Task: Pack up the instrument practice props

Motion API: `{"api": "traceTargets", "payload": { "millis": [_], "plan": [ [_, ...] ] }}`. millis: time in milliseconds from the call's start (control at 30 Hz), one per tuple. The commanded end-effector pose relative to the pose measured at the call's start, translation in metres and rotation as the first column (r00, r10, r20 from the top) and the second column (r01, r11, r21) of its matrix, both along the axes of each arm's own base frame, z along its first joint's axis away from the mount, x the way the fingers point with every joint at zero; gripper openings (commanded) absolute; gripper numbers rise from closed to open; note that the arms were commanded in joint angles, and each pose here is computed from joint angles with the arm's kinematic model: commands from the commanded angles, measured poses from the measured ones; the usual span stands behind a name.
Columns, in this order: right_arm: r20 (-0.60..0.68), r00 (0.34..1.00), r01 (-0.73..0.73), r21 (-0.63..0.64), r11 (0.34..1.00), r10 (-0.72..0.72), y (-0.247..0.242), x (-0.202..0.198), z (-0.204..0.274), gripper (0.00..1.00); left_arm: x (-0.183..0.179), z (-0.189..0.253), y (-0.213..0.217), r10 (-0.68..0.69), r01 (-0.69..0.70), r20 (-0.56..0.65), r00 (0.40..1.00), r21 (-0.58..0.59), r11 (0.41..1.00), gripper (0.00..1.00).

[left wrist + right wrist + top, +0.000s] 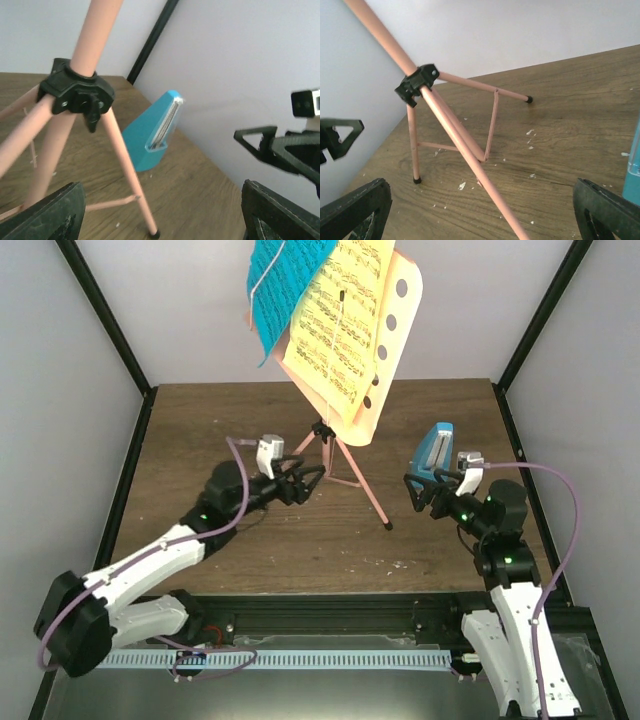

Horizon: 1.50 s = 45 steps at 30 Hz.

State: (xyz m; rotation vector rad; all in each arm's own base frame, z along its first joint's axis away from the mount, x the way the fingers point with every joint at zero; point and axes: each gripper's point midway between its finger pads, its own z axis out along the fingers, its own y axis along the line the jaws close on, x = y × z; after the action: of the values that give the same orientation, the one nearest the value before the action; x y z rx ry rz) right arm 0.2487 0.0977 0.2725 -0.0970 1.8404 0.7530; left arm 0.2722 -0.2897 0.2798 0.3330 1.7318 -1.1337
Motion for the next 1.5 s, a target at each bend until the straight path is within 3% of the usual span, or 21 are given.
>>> {"api": "traceTargets", "payload": {
  "millis": [0, 133, 300, 700, 1033, 1300, 1467],
  "plan": [
    [0.027, 0.993, -0.119, -0.008, 0.993, 0.119, 0.016, -0.007, -0.003, 1.00, -0.017, -0.017, 0.024, -0.165, 0.167, -0.026, 0.986, 0.155, 0.974, 0.87],
    [-0.007, 0.972, -0.237, 0.000, 0.972, 0.237, 0.031, -0.011, -0.021, 1.00, 0.001, -0.023, 0.057, -0.165, 0.176, -0.087, 0.982, 0.128, 0.976, 0.87],
    [-0.109, 0.952, -0.280, 0.060, 0.958, 0.286, 0.039, -0.007, -0.045, 1.00, 0.015, -0.033, 0.053, -0.261, 0.278, -0.141, 0.955, 0.113, 0.954, 0.86],
    [-0.242, 0.926, -0.264, 0.130, 0.956, 0.289, 0.042, -0.008, -0.082, 1.00, 0.082, -0.037, 0.069, -0.153, 0.161, -0.054, 0.987, 0.203, 0.966, 0.86],
    [-0.403, 0.879, -0.189, 0.195, 0.963, 0.254, 0.041, -0.008, -0.130, 1.00, 0.099, -0.044, 0.047, -0.288, 0.302, -0.100, 0.952, 0.180, 0.936, 0.85],
    [-0.438, 0.871, -0.156, 0.181, 0.971, 0.222, 0.037, -0.005, -0.135, 1.00, 0.102, -0.050, 0.031, -0.403, 0.415, -0.113, 0.908, 0.133, 0.900, 0.83],
    [-0.454, 0.868, -0.134, 0.179, 0.975, 0.203, 0.035, -0.004, -0.138, 1.00, 0.098, -0.060, 0.019, -0.422, 0.442, -0.144, 0.895, 0.167, 0.881, 0.82]
  ]
}}
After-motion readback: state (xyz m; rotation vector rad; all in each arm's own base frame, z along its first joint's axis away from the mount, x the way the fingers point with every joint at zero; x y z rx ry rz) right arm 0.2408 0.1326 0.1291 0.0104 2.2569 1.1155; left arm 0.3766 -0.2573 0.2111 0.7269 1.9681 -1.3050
